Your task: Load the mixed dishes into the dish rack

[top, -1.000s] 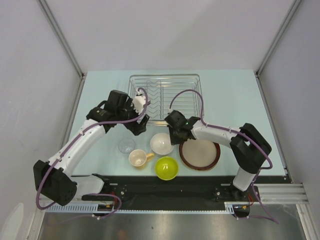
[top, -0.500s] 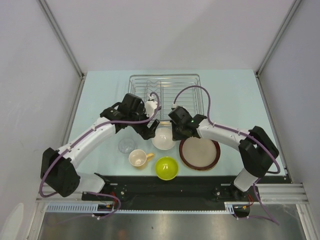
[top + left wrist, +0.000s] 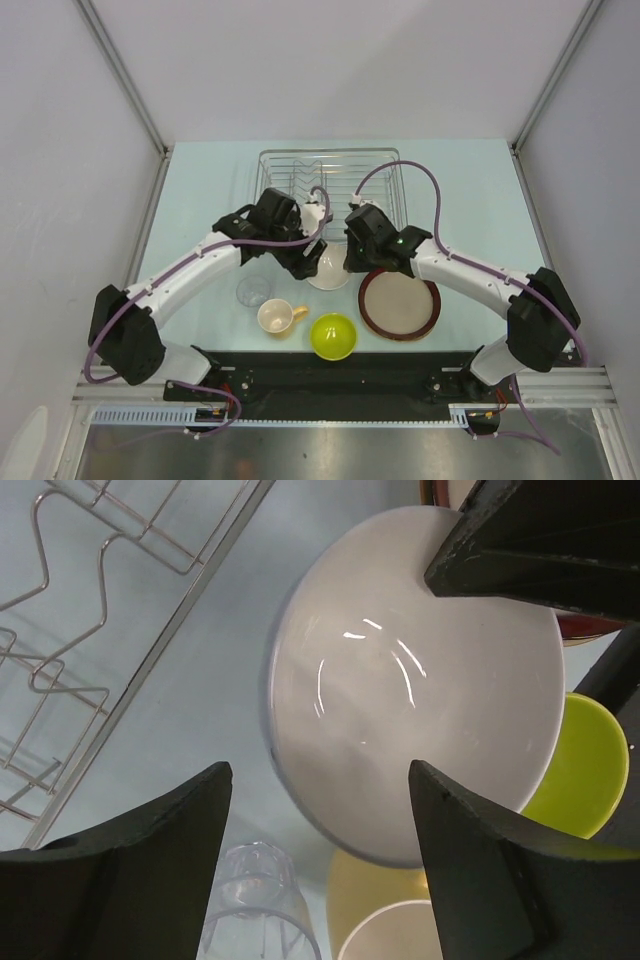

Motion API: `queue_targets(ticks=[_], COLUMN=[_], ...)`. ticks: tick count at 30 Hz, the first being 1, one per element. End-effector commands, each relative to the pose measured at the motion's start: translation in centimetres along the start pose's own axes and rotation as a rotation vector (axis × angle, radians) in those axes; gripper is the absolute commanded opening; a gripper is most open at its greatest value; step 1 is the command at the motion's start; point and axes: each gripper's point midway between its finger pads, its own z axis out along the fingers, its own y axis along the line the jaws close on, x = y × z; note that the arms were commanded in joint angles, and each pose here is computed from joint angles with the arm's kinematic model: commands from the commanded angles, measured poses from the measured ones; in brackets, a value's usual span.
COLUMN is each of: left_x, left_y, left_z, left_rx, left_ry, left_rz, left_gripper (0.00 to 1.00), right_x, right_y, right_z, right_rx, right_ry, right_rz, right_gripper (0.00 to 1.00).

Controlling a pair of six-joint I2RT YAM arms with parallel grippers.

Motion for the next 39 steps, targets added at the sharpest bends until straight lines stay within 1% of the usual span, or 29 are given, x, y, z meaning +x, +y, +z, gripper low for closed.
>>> queue_targets(ticks=[1, 2, 4, 5, 6, 8, 9, 10, 11, 13, 15, 16, 17, 19, 20, 21, 22, 23, 27, 28, 29, 30, 31, 32, 34, 36, 37, 38, 39], left_x=[-2.2, -2.6, -3.1, -3.6, -3.9, -4.3, -4.5, -4.4, -4.8, -4.7, -5.7, -5.9, -7.0, -7.6, -9.0, -9.3, -9.4, -10.7, -13.1, -13.7, -13.7, -14.6, -15.0, -14.5, -15.4, -15.1, -15.6, -15.3, -15.3], left_y=[0.0, 0.1, 0.2, 0.3, 0.4, 0.7, 1.5, 1.8, 2.2, 3.3, 4.2, 4.3, 4.5, 5.5, 6.1, 6.8, 8.2, 9.0, 12.4, 13.5, 15.1, 16.1, 17.3, 19.3, 21.9, 24.3, 25.7, 26.8, 27.6], left_z=[0.4, 0.3, 0.3, 0.2, 0.2, 0.0, -0.2, -0.3, -0.7, -1.1, -2.1, -2.5, -3.3, -4.3, -5.4, -5.5, -6.5, -7.7, -10.5, -10.7, -11.6, -12.0, -12.5, -12.7, -13.7, -12.9, -14.4, -13.5, -13.9], left_rx=[-0.013, -0.016, -0.015, -0.018, -0.023, -0.041, -0.08, -0.102, -0.126, -0.188, -0.241, -0.25, -0.264, -0.324, -0.363, -0.398, -0.486, -0.536, -0.723, -0.765, -0.855, -0.909, -0.96, -1.04, -1.121, -1.159, -1.193, -1.198, -1.215], left_ry=[-0.028, -0.035, -0.039, -0.046, -0.047, -0.045, -0.041, -0.031, -0.034, -0.009, -0.019, -0.012, -0.033, -0.031, -0.053, -0.04, -0.019, -0.037, -0.056, -0.04, -0.017, -0.039, -0.023, 0.027, 0.023, 0.069, 0.051, 0.073, 0.077], left_rz=[-0.002, -0.001, -0.002, 0.001, 0.002, 0.007, 0.012, 0.012, 0.015, 0.019, 0.035, 0.04, 0.064, 0.078, 0.103, 0.112, 0.12, 0.143, 0.181, 0.21, 0.21, 0.212, 0.238, 0.223, 0.208, 0.187, 0.157, 0.147, 0.134], left_gripper=[0.76, 0.75, 0.67, 0.61, 0.45, 0.27, 0.09, 0.02, 0.0, 0.0, 0.0, 0.0, 0.0, 0.0, 0.0, 0.0, 0.0, 0.0, 0.0, 0.0, 0.0, 0.0, 0.0, 0.0, 0.0, 0.0, 0.0, 0.0, 0.0], right_x=[-4.5, -4.4, -4.4, -4.3, -4.3, -4.2, -4.2, -4.2, -4.3, -4.4, -4.4, -4.5, -4.6, -4.6, -4.4, -4.3, -4.4, -4.1, -4.1, -4.1, -4.2, -4.2, -4.0, -4.2, -3.7, -3.4, -3.3, -3.1, -3.2], right_y=[3.4, 3.7, 4.0, 4.2, 4.2, 4.2, 4.2, 4.1, 4.0, 3.9, 3.8, 3.8, 3.8, 3.4, 3.0, 2.8, 2.3, 1.9, 0.5, 0.2, 0.1, -0.3, -0.5, -0.5, -1.2, -1.8, -2.0, -2.4, -2.6], right_z=[-2.8, -2.9, -2.9, -2.9, -2.9, -3.0, -3.1, -3.1, -3.2, -3.2, -3.2, -3.2, -3.3, -3.1, -3.1, -3.1, -3.1, -3.2, -4.0, -4.3, -5.0, -5.3, -5.6, -6.6, -7.0, -8.1, -8.5, -8.8, -9.8], right_rx=[-0.109, -0.114, -0.12, -0.118, -0.115, -0.109, -0.106, -0.102, -0.099, -0.093, -0.09, -0.089, -0.087, -0.071, -0.056, -0.046, -0.029, -0.012, 0.043, 0.048, 0.046, 0.052, 0.052, 0.038, 0.044, 0.043, 0.038, 0.042, 0.032], right_ry=[-0.142, -0.143, -0.148, -0.149, -0.15, -0.155, -0.155, -0.157, -0.162, -0.168, -0.17, -0.174, -0.176, -0.177, -0.17, -0.167, -0.17, -0.16, -0.179, -0.185, -0.198, -0.207, -0.21, -0.23, -0.236, -0.252, -0.262, -0.266, -0.29], right_rz=[0.048, 0.045, 0.045, 0.043, 0.044, 0.044, 0.042, 0.042, 0.039, 0.041, 0.038, 0.037, 0.036, 0.036, 0.037, 0.037, 0.04, 0.039, 0.035, 0.034, 0.037, 0.038, 0.038, 0.044, 0.052, 0.063, 0.073, 0.078, 0.086], right_gripper=[0.0, 0.0, 0.0, 0.0, 0.0, 0.0, 0.0, 0.0, 0.0, 0.04, 0.15, 0.24, 0.37, 0.5, 0.69, 0.76, 0.79, 0.85, 0.89, 0.89, 0.9, 0.89, 0.89, 0.89, 0.89, 0.89, 0.89, 0.89, 0.89])
